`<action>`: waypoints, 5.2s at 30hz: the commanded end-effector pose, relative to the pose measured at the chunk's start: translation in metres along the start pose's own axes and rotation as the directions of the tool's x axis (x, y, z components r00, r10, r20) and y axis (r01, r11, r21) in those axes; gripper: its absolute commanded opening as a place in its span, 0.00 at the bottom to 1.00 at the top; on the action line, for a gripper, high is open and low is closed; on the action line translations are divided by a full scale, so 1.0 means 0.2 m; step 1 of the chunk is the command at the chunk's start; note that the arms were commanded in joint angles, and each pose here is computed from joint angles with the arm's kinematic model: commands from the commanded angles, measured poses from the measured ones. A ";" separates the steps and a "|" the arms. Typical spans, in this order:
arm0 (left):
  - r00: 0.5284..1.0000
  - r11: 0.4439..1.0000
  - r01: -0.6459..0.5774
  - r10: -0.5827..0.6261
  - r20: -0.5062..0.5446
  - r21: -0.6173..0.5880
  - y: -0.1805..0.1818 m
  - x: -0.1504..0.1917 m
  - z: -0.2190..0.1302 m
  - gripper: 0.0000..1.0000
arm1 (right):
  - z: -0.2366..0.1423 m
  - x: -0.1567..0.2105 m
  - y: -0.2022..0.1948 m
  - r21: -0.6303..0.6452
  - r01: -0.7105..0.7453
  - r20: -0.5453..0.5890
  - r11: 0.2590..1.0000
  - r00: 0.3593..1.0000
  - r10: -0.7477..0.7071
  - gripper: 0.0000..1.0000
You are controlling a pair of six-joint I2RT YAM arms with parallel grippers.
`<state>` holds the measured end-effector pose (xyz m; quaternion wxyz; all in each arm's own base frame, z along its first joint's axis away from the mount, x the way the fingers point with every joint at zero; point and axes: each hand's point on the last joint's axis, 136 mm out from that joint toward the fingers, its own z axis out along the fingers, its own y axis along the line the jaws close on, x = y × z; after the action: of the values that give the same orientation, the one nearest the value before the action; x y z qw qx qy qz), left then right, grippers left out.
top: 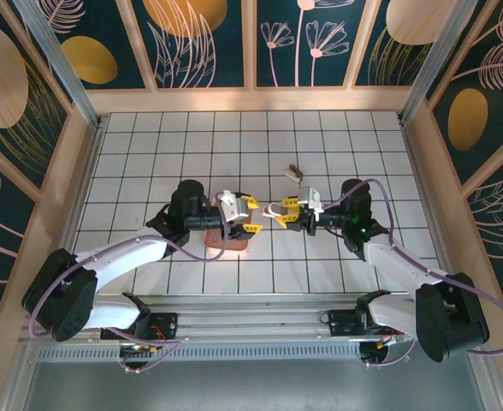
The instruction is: Load the staples into the stapler
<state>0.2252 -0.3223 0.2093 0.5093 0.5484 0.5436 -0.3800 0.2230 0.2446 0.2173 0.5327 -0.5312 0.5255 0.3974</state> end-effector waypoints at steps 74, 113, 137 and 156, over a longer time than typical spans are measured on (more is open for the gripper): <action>0.936 0.979 -0.055 -0.018 -0.351 -0.197 0.28 0.11 -0.06 0.00 | -0.06 -0.15 -0.11 0.201 -0.327 0.130 0.923 0.943 0.305 0.66; 0.836 0.976 -0.117 -0.004 -0.549 -0.186 0.27 0.27 -0.08 0.00 | 0.34 0.20 -0.15 0.261 -0.856 -0.025 0.447 0.457 0.889 0.71; 0.850 0.979 -0.112 0.006 -0.527 -0.170 0.25 0.24 -0.07 0.00 | 0.27 0.37 -0.30 0.356 -0.885 0.075 0.300 0.347 0.935 0.60; 0.859 0.979 -0.124 0.024 -0.511 -0.164 0.24 0.20 -0.07 0.00 | -0.01 0.51 -0.34 0.518 -0.770 0.111 0.373 0.493 0.863 0.60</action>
<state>0.2786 -0.2878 0.1611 0.3930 0.5926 0.6898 -0.1362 0.2973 0.2295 0.1076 0.2682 -0.0300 0.8603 0.4325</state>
